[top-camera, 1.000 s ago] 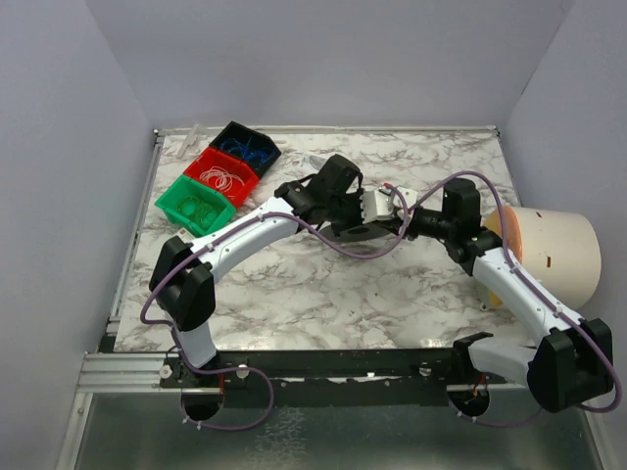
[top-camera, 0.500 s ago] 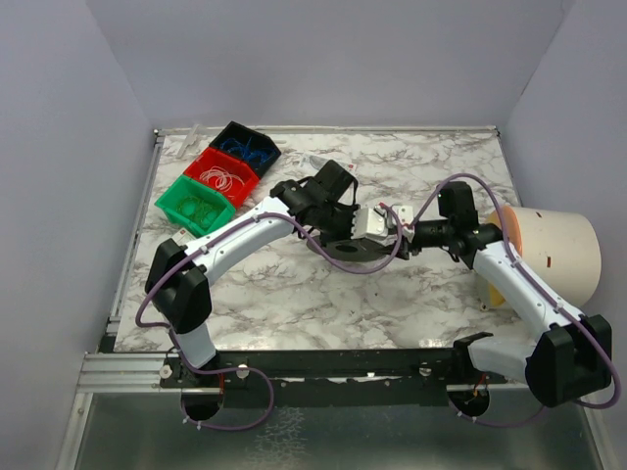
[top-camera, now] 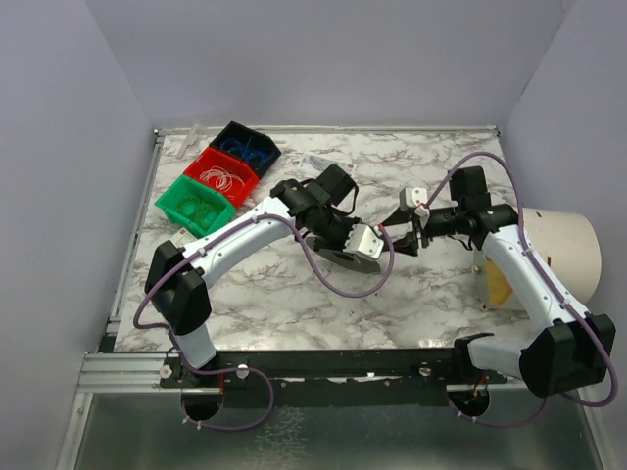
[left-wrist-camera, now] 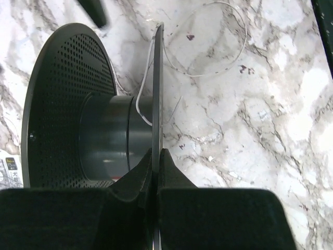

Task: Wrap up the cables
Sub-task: Wrap the cable around the cable reel.

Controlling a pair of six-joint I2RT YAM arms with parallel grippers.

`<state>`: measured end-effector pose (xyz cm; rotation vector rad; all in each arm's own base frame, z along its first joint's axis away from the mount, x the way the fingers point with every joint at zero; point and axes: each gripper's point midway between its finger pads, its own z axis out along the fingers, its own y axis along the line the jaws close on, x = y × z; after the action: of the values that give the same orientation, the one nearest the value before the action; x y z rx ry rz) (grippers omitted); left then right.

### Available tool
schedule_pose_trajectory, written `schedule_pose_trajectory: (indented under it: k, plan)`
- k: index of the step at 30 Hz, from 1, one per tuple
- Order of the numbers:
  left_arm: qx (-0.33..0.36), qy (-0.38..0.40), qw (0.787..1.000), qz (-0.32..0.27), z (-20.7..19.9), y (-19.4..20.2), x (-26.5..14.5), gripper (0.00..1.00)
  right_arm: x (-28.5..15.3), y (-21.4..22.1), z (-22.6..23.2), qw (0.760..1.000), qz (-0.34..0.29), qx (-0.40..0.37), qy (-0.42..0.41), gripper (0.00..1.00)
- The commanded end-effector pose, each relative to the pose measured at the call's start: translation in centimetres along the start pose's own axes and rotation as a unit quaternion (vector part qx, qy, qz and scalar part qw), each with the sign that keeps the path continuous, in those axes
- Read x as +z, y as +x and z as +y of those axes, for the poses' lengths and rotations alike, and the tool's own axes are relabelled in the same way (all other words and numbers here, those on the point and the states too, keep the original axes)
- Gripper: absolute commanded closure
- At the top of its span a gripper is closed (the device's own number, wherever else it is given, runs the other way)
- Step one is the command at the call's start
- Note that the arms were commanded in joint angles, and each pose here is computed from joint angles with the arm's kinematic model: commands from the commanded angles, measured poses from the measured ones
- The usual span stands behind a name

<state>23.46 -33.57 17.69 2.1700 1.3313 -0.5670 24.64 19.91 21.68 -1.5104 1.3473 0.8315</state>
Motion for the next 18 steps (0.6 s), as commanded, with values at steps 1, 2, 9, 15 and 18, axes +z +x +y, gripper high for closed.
schedule_pose_trajectory:
  k: [1, 2, 9, 15, 18]
  plan:
    - [0.083, 0.012, 0.996, -0.018, -0.4, -1.6, -1.9, 1.00, -1.2, -1.0, 1.3, 0.999, -0.028, 0.035, -0.024, 0.40]
    - [0.091, 0.015, 0.996, -0.010, -0.4, -1.3, -1.9, 1.00, -1.3, -1.0, 0.9, 0.999, -0.027, 0.037, -0.016, 0.40]
    - [0.107, 0.022, 0.994, 0.030, 0.7, 0.2, -1.2, 1.00, -1.0, 2.2, -6.5, 0.987, 0.003, 0.087, 0.138, 0.40]
    - [0.111, 0.010, 0.993, 0.039, 2.2, 0.1, -1.1, 0.79, 0.9, 6.2, -7.6, 0.979, 0.035, 0.160, 0.125, 0.51]
    - [0.111, 0.004, 0.993, 0.042, 2.6, 0.0, -1.2, 0.70, 1.8, 6.2, -6.1, 0.983, 0.026, 0.162, 0.087, 0.55]
